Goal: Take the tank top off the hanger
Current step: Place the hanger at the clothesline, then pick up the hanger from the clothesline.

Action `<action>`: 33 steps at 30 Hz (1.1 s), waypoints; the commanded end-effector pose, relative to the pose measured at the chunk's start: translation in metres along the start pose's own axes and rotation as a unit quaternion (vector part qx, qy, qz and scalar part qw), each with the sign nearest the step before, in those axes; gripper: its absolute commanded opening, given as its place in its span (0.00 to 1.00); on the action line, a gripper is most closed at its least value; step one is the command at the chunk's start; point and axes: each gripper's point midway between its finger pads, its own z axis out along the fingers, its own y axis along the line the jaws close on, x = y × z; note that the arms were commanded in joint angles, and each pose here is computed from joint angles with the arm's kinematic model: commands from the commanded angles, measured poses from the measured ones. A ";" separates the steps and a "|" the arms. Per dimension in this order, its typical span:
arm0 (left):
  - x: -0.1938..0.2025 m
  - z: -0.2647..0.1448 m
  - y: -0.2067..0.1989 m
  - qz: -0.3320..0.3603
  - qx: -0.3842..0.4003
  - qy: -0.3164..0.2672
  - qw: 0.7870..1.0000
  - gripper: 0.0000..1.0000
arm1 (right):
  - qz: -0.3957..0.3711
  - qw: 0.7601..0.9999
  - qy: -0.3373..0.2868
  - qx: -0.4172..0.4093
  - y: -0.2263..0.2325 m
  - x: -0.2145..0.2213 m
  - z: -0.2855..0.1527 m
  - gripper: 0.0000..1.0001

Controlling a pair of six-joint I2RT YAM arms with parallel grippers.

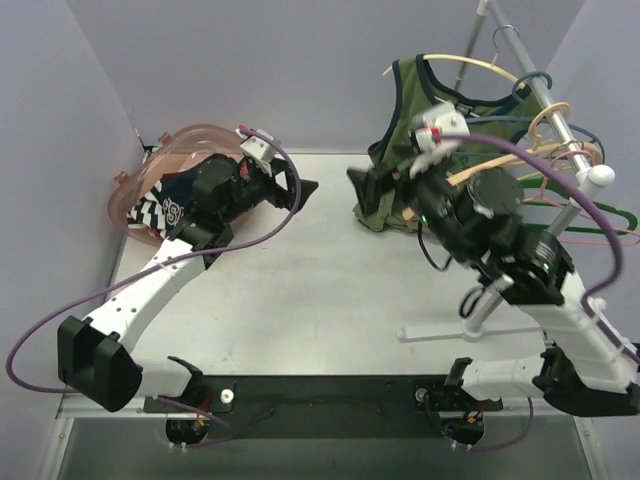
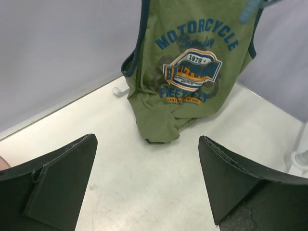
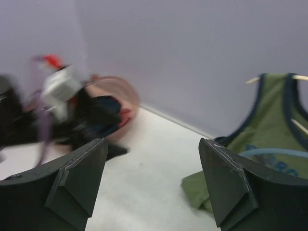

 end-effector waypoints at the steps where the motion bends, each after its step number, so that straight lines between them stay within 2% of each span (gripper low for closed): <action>1: -0.002 -0.042 -0.008 0.050 -0.005 0.006 0.999 0.97 | -0.025 0.977 0.005 0.211 -0.084 -0.007 0.045 0.77; 2: 0.006 -0.050 -0.006 0.053 -0.013 0.019 0.998 0.97 | -0.023 0.966 -0.002 0.257 -0.102 -0.015 0.046 0.76; 3: 0.011 -0.065 -0.003 0.053 -0.033 0.036 0.997 0.97 | -0.055 0.955 0.017 0.292 -0.116 -0.006 0.060 0.76; 5: 0.028 -0.079 0.000 0.046 -0.049 0.059 0.996 0.97 | -0.062 0.936 -0.005 0.348 -0.137 -0.016 0.070 0.76; 6: 0.035 -0.087 -0.001 0.041 -0.053 0.072 0.995 0.97 | -0.073 0.918 0.009 0.390 -0.154 -0.008 0.077 0.76; 7: 0.030 -0.097 -0.005 0.041 -0.053 0.065 0.996 0.97 | -0.078 0.907 -0.010 0.414 -0.165 -0.018 0.080 0.76; 9: 0.047 -0.109 -0.007 0.037 -0.053 0.079 0.995 0.97 | -0.084 0.887 -0.005 0.455 -0.184 -0.012 0.091 0.74; 10: 0.043 -0.116 -0.011 0.040 -0.048 0.067 0.996 0.97 | -0.094 0.872 -0.013 0.480 -0.199 -0.018 0.090 0.73; 12: 0.061 -0.124 -0.016 0.040 -0.034 0.078 0.996 0.97 | -0.109 0.858 -0.004 0.501 -0.210 -0.009 0.103 0.70; 13: 0.062 -0.129 -0.018 0.045 -0.033 0.074 0.996 0.97 | -0.102 0.849 -0.021 0.519 -0.220 -0.018 0.100 0.68; 16: 0.077 -0.139 -0.018 0.046 -0.037 0.073 0.996 0.97 | -0.121 0.831 -0.018 0.543 -0.239 -0.019 0.106 0.65; 20: 0.069 -0.139 -0.030 0.046 -0.006 0.043 0.998 0.97 | -0.123 0.810 -0.010 0.573 -0.267 -0.014 0.109 0.64; 25: 0.078 -0.137 -0.032 0.041 0.002 0.059 0.997 0.97 | -0.123 0.797 -0.020 0.591 -0.289 -0.015 0.108 0.62; 29: 0.083 -0.136 -0.037 0.043 0.010 0.067 0.997 0.97 | -0.122 0.779 -0.011 0.615 -0.317 -0.006 0.099 0.62; 33: 0.085 -0.136 -0.036 0.047 0.006 0.070 0.996 0.97 | -0.115 0.770 -0.003 0.627 -0.339 0.003 0.091 0.62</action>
